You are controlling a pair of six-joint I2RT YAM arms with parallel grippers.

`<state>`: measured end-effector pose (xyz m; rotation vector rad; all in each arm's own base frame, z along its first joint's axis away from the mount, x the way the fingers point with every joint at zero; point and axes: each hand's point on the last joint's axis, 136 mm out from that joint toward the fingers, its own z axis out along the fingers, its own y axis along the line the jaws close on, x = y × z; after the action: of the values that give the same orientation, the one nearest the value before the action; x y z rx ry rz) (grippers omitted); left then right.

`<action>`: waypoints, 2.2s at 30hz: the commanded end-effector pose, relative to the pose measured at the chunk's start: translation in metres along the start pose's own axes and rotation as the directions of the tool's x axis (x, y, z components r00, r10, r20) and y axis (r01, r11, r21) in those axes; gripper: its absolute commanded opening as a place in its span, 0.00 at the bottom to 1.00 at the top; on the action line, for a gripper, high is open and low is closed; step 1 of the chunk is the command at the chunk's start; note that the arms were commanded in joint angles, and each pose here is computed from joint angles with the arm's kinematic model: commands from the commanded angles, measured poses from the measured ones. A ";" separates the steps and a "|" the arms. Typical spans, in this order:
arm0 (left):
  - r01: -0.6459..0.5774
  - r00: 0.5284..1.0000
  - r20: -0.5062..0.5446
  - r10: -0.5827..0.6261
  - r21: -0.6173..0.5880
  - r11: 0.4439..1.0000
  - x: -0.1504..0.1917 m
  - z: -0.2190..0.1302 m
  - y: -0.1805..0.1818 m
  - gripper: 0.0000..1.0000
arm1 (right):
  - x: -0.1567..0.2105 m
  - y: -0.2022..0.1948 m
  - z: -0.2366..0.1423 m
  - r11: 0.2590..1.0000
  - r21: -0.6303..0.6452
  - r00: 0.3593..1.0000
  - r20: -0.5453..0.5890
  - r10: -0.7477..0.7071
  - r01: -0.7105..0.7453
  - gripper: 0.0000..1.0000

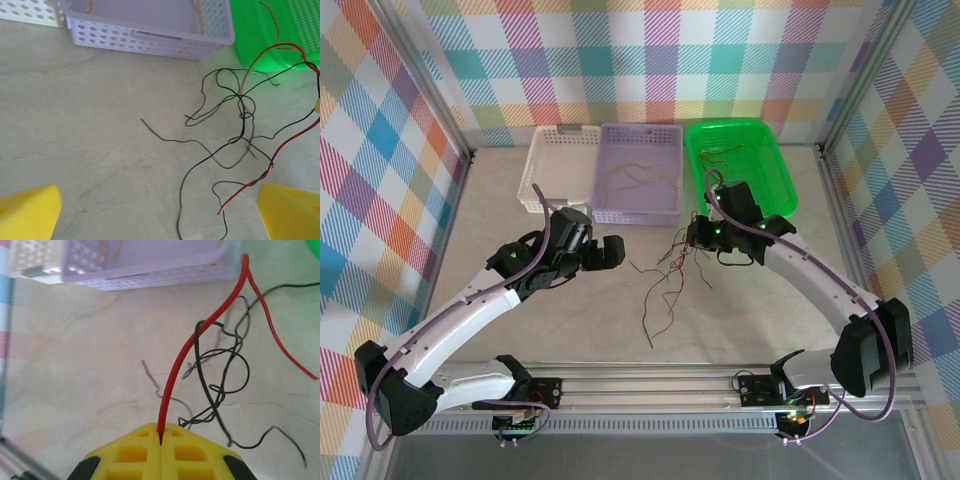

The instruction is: Untangle the cables

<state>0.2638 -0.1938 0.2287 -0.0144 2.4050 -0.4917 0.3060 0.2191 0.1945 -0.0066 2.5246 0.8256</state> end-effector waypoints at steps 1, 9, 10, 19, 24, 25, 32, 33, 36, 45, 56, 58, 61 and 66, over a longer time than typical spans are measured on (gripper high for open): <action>0.035 0.999 -0.017 -0.034 0.052 0.998 0.004 0.006 -0.007 1.00 | -0.004 0.038 -0.017 0.985 -0.175 1.000 0.017 -0.006 0.009 0.00; 0.091 0.995 -0.063 -0.082 0.162 0.983 0.015 0.015 -0.026 1.00 | -0.010 0.080 -0.047 0.927 -0.370 0.997 0.064 -0.037 0.058 0.00; 0.099 0.993 -0.073 -0.087 0.175 0.980 0.017 0.017 -0.028 1.00 | -0.011 0.084 -0.050 0.920 -0.387 0.997 0.073 -0.040 0.065 0.00; 0.140 0.987 -0.118 -0.112 0.272 0.952 0.031 0.025 -0.047 1.00 | -0.014 0.103 -0.071 0.867 -0.486 0.990 0.136 -0.047 0.108 0.00; 0.159 0.983 -0.139 -0.116 0.358 0.920 0.036 0.026 -0.064 1.00 | -0.016 0.107 -0.078 0.854 -0.502 0.984 0.170 -0.057 0.137 0.00; 0.156 0.985 -0.132 -0.114 0.373 0.915 0.035 0.024 -0.067 1.00 | -0.016 0.107 -0.079 0.854 -0.502 0.984 0.170 -0.056 0.135 0.00; 0.088 0.993 -0.108 -0.039 0.502 0.861 0.043 0.018 -0.092 1.00 | -0.019 0.109 -0.085 0.854 -0.502 0.981 0.187 -0.049 0.138 0.00; 0.078 0.994 -0.107 -0.027 0.518 0.852 0.045 0.018 -0.095 1.00 | -0.019 0.110 -0.085 0.853 -0.504 0.981 0.186 -0.047 0.137 0.00; 0.060 0.994 -0.106 -0.001 0.555 0.830 0.052 0.020 -0.103 0.98 | -0.019 0.113 -0.088 0.844 -0.520 0.982 0.184 -0.041 0.133 0.00; -0.041 0.996 -0.038 0.079 0.593 0.804 0.061 0.026 -0.110 0.95 | -0.017 0.124 -0.098 0.808 -0.576 0.985 0.167 -0.033 0.125 0.00; -0.117 0.992 0.026 0.127 0.591 0.798 0.069 0.041 -0.110 0.78 | -0.015 0.137 -0.110 0.774 -0.621 0.987 0.159 -0.029 0.123 0.00; -0.125 0.991 0.041 0.125 0.588 0.799 0.067 0.042 -0.110 0.74 | -0.014 0.139 -0.111 0.766 -0.631 0.987 0.156 -0.029 0.122 0.00; -0.132 0.991 0.058 0.121 0.589 0.797 0.065 0.043 -0.111 0.69 | -0.013 0.142 -0.113 0.755 -0.644 0.988 0.153 -0.025 0.119 0.00; -0.139 0.990 0.056 0.131 0.595 0.792 0.066 0.045 -0.114 0.52 | -0.013 0.144 -0.116 0.752 -0.648 0.988 0.154 -0.024 0.119 0.00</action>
<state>0.2277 -0.3198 0.1947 0.4036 2.1494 -1.1560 0.2549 0.2692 0.3430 -0.2199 2.0325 1.5433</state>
